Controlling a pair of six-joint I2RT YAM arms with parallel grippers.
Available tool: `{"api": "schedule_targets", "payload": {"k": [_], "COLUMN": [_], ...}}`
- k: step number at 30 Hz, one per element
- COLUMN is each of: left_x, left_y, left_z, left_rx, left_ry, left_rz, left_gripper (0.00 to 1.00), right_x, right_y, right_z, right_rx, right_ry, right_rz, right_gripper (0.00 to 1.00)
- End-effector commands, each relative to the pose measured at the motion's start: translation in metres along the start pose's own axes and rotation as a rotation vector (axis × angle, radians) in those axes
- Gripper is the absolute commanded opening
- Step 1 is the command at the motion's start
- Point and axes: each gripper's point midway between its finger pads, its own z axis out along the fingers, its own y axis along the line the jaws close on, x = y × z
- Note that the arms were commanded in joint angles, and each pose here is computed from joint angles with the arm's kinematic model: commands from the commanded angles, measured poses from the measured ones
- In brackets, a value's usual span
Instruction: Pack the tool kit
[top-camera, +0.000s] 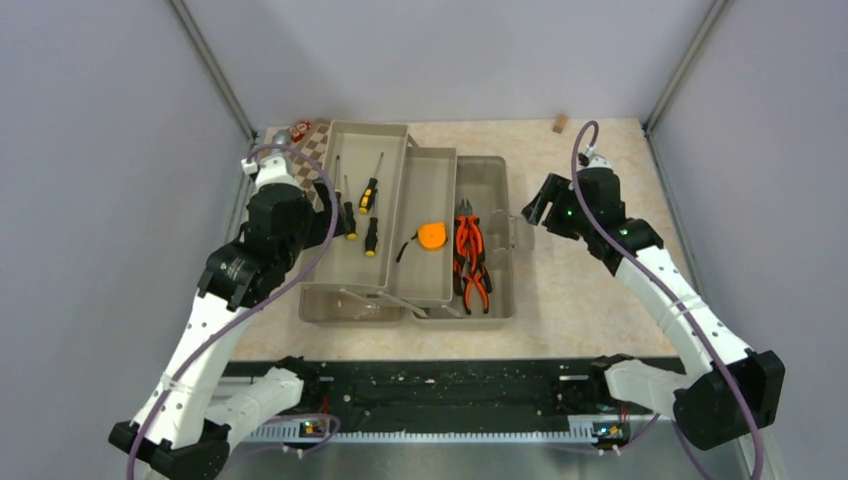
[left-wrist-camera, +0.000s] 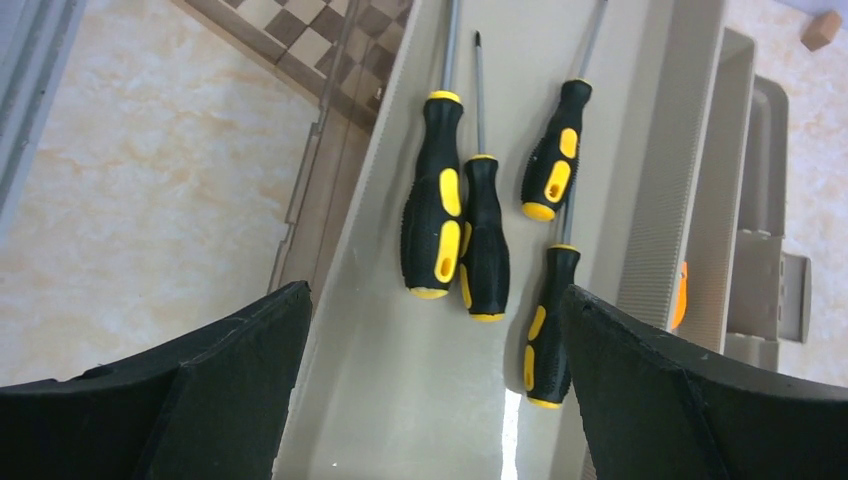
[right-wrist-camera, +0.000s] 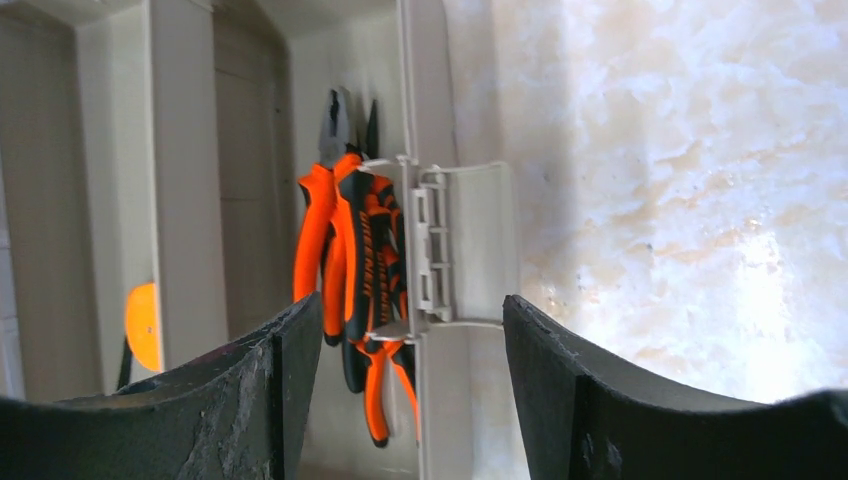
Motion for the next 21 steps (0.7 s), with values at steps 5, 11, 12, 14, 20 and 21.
{"api": "schedule_targets", "payload": {"k": [5,11,12,14,20,21], "left_x": [-0.059,-0.068,-0.062,-0.05,0.004,0.013], "left_y": [0.039,0.096,0.102,0.11,0.12,0.122], "left_z": [-0.005,0.037,0.046,0.062,0.091,0.096], "left_rx": [-0.085,-0.079,-0.064,-0.025,0.021,0.026], "left_ry": [-0.165,-0.139,-0.11,-0.065,0.066,0.086], "left_rz": [-0.126,-0.362,-0.398,-0.442,-0.442,-0.443], "left_gripper": [0.99,0.97,0.96,0.95,0.95,0.95], "right_x": [0.008,0.012,0.011,0.009,0.005,0.005], "right_y": [0.002,0.003,0.003,0.005,0.009,0.009], "right_z": [0.004,0.008,0.008,0.007,0.006,0.007], "right_rx": [-0.112,-0.14,-0.143,-0.152,-0.175,-0.177], "right_ry": [0.049,0.082,0.081,0.08,0.077,0.078], "right_rz": [-0.011,-0.026,-0.029,-0.037,-0.062,-0.066], "right_gripper": [0.66,0.65,0.66,0.65,0.66,0.65]}}
